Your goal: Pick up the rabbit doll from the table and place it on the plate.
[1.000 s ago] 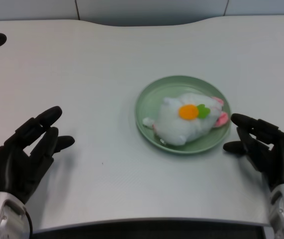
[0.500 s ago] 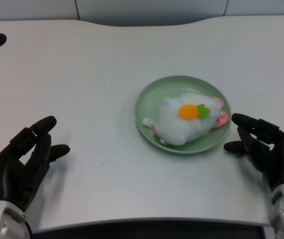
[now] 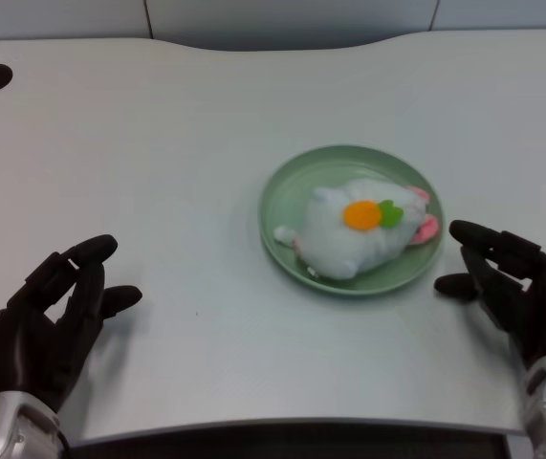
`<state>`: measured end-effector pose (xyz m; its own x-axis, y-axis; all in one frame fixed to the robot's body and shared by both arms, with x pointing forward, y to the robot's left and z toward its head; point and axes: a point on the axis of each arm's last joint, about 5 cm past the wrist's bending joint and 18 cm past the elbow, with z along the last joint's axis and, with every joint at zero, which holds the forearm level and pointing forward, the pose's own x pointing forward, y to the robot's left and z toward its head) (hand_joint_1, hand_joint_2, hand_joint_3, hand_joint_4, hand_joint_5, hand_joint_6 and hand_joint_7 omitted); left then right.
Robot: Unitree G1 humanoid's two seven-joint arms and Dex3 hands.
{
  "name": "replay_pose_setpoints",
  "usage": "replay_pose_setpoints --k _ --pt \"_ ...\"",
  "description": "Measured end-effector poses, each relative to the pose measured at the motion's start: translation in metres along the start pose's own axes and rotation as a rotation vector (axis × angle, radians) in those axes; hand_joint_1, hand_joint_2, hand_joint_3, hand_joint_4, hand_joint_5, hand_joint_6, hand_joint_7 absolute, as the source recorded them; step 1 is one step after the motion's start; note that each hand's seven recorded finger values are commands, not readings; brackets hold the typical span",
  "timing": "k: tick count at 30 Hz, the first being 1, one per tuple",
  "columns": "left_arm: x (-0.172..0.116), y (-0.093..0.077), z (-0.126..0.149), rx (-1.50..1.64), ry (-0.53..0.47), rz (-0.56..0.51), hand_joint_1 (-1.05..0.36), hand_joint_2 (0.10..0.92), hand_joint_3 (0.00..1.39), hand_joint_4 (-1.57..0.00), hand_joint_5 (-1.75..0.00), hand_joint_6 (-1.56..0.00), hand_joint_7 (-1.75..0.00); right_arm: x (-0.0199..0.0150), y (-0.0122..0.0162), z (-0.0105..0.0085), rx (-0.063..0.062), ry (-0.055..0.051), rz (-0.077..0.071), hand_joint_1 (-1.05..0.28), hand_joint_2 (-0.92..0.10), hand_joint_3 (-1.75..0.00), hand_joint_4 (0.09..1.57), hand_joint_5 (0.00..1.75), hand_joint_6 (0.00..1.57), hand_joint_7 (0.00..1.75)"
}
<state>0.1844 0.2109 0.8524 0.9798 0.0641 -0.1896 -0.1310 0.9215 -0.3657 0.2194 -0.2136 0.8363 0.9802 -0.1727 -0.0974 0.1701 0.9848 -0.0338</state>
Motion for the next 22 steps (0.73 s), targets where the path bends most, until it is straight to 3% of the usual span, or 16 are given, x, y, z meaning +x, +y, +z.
replay_pose_setpoints --k 4,7,10,16,22 --pt "0.0004 0.0000 0.0005 -0.003 -0.003 -0.001 -0.50 0.921 0.38 -0.43 -1.46 -0.58 -0.76 0.0004 -0.0015 0.0006 -0.004 -0.002 -0.002 -0.40 -0.92 -0.17 0.89 0.88 1.04 0.00" --pt "0.0005 0.0000 0.0006 -0.005 -0.002 -0.004 -0.50 0.921 0.37 -0.43 -1.45 -0.57 -0.77 0.0005 -0.0021 0.0006 0.000 -0.002 -0.002 -0.41 -0.92 -0.17 0.88 0.87 1.03 0.00" --pt "0.0005 0.0001 0.0007 -0.006 -0.003 -0.004 -0.50 0.921 0.36 -0.45 -1.45 -0.58 -0.78 0.0006 -0.0027 0.0000 0.001 0.003 0.003 -0.41 -0.92 -0.17 0.87 0.87 1.03 0.00" --pt "0.0014 -0.0004 0.0010 -0.007 -0.004 -0.007 -0.49 0.921 0.35 -0.46 -1.44 -0.58 -0.78 0.0006 -0.0030 -0.0002 -0.002 0.004 -0.004 -0.41 -0.92 -0.17 0.87 0.87 1.04 0.00" --pt "0.0014 -0.0009 0.0005 -0.011 -0.001 -0.004 -0.49 0.921 0.33 -0.48 -1.34 -0.60 -0.57 0.0007 -0.0035 0.0000 -0.003 0.004 -0.007 -0.40 -0.92 -0.17 0.87 0.87 1.04 0.01"
